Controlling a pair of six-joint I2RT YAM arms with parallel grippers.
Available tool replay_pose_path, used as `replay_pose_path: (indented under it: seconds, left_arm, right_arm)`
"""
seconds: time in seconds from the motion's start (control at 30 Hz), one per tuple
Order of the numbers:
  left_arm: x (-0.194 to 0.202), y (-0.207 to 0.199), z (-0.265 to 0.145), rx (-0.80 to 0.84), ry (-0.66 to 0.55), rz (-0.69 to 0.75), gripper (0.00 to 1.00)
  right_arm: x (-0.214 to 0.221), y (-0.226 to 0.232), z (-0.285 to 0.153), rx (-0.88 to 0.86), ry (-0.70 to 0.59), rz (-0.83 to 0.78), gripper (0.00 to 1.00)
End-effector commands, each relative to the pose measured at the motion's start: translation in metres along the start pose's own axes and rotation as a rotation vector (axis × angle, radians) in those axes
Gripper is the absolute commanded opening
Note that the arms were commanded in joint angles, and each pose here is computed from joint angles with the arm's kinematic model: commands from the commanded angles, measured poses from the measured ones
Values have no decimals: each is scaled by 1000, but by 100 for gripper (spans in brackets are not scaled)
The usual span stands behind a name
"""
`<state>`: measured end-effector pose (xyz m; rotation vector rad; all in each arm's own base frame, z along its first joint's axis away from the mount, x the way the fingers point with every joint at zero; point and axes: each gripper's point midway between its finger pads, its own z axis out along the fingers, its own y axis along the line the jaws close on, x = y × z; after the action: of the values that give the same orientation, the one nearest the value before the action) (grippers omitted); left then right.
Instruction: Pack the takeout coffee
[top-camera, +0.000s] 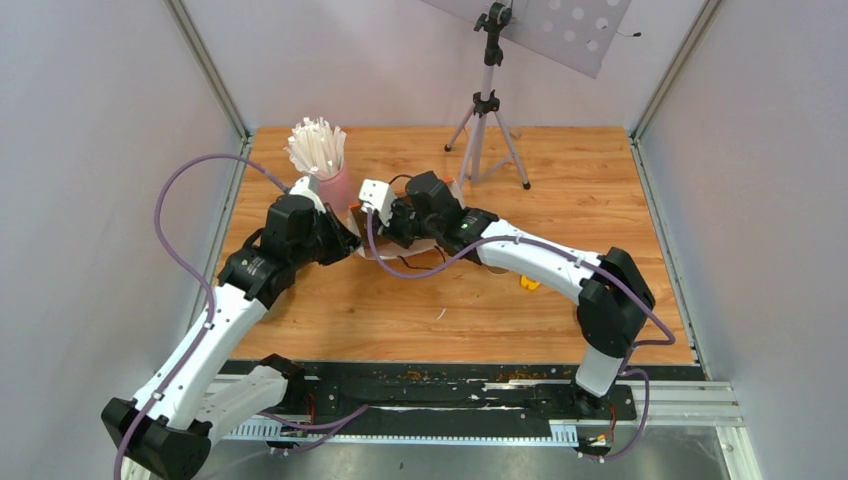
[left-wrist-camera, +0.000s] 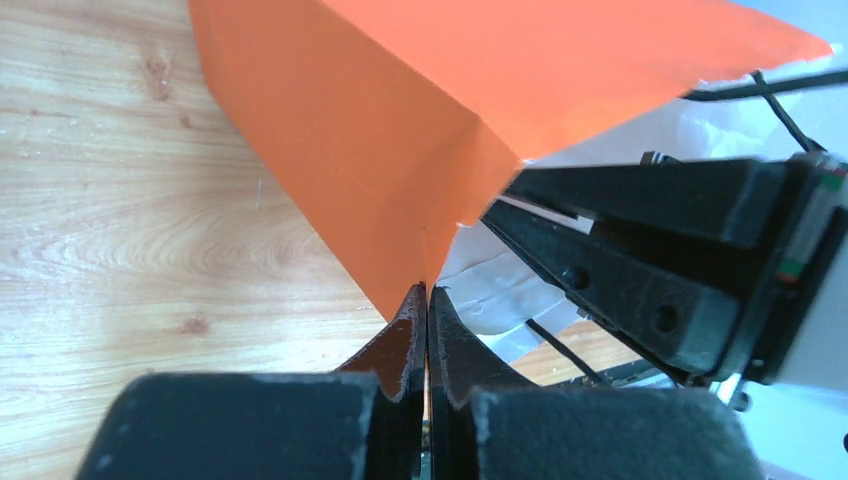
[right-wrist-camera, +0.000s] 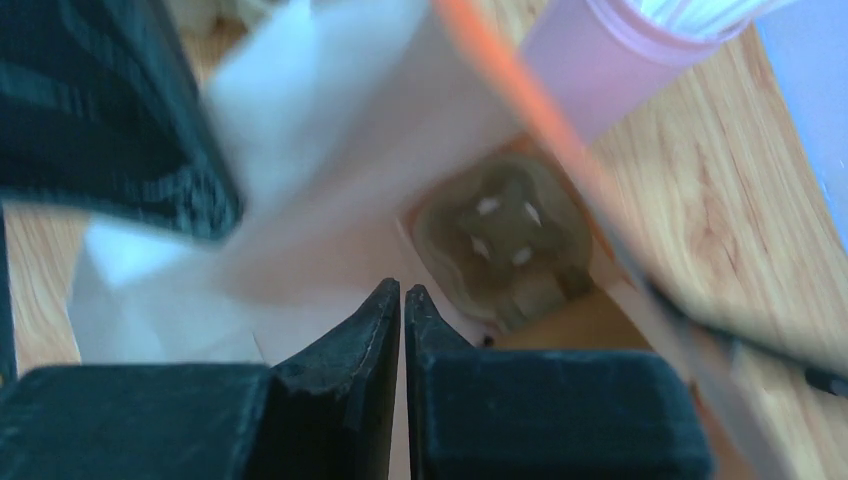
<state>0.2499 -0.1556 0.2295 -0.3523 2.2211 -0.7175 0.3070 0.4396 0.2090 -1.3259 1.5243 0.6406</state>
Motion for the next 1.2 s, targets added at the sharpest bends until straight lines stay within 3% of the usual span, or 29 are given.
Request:
replay_pose_path:
  seconds: [0.0, 0.13, 0.2, 0.27, 0.33, 0.57, 0.87, 1.17]
  left_arm:
    - [-11, -14, -18, 28, 13, 92, 0]
    - [-9, -18, -20, 56, 42, 144, 0]
    - [-5, -19, -21, 83, 59, 189, 0]
    - [1, -21, -22, 128, 70, 240, 0]
    - [6, -18, -22, 141, 78, 270, 0]
    - [23, -14, -16, 182, 109, 260, 0]
    - [32, -6, -19, 181, 125, 286, 0]
    - [33, -7, -22, 188, 122, 282, 0]
  right_arm:
    - [19, -3, -49, 5, 143, -162, 7]
    - [37, 4, -66, -23, 172, -292, 15]
    - [44, 0, -65, -11, 163, -371, 28]
    - [46, -4, -62, -15, 153, -445, 47]
    - [47, -4, -57, -48, 159, -508, 56]
    - [58, -6, -37, -64, 197, -560, 55]
    - [99, -8, -29, -82, 328, -680, 61]
    - [125, -20, -12, -64, 437, -767, 60]
